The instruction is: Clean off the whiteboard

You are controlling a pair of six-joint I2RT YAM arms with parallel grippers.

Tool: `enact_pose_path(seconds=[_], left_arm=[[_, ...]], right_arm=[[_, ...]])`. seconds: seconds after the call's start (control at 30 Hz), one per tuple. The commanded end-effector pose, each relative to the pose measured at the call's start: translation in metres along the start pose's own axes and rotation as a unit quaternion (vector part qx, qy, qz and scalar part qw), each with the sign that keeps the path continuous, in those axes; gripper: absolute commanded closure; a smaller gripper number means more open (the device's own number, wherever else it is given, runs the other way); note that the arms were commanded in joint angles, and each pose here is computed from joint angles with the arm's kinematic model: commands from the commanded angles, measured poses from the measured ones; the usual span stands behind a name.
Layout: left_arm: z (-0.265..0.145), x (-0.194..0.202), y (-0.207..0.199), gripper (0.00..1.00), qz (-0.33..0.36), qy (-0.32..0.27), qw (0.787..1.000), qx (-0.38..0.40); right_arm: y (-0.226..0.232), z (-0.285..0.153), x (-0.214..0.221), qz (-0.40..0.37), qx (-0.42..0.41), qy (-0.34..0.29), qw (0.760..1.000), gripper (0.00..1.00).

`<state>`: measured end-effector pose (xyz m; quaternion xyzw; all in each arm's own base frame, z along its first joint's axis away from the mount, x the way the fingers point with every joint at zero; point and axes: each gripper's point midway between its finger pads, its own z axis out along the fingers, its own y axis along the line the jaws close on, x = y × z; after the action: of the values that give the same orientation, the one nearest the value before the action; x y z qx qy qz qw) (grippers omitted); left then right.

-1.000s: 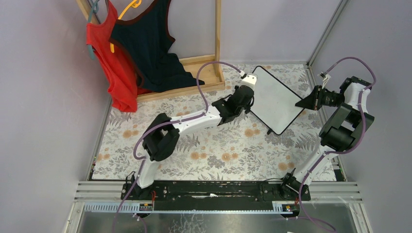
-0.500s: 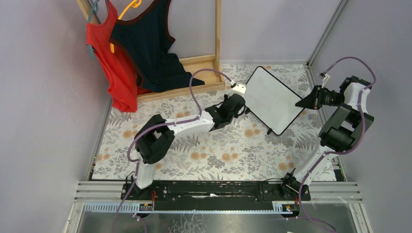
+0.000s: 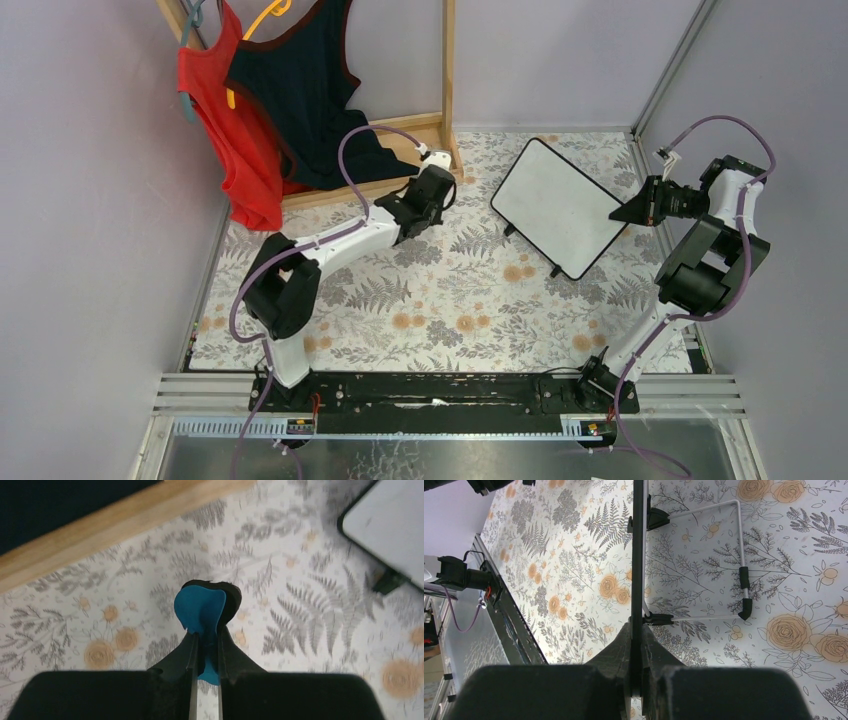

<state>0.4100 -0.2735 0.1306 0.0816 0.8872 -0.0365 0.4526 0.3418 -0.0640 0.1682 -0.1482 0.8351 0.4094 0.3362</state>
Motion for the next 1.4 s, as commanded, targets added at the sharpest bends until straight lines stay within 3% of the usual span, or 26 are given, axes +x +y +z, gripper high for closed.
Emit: enact_pose_path(seconds=[0.0, 0.17, 0.53, 0.87, 1.07, 1.37], left_arm=[[-0.029, 0.031, -0.013, 1.0, 0.026, 0.1, 0.993, 0.064], [-0.05, 0.067, -0.022, 1.0, 0.032, 0.176, 0.977, 0.115], [-0.051, 0.125, -0.02, 0.95, 0.025, 0.249, 0.96, 0.125], [-0.04, 0.172, -0.022, 0.93, 0.059, 0.294, 0.95, 0.093], [-0.041, 0.18, -0.029, 0.8, 0.075, 0.302, 0.946, 0.089], [-0.047, 0.166, -0.038, 0.51, 0.073, 0.283, 0.951, 0.098]], right_arm=[[0.012, -0.003, -0.005, -0.019, 0.006, 0.002, 1.0, 1.0], [0.011, -0.002, -0.006, -0.016, 0.004, -0.001, 1.0, 1.0], [0.012, -0.002, -0.006, -0.017, 0.004, -0.002, 1.0, 1.0], [0.011, -0.001, -0.003, -0.016, 0.005, 0.001, 1.0, 1.0], [0.011, -0.001, -0.004, -0.015, 0.004, 0.001, 1.0, 1.0], [0.011, -0.001, -0.004, -0.016, 0.004, 0.0, 1.0, 1.0]])
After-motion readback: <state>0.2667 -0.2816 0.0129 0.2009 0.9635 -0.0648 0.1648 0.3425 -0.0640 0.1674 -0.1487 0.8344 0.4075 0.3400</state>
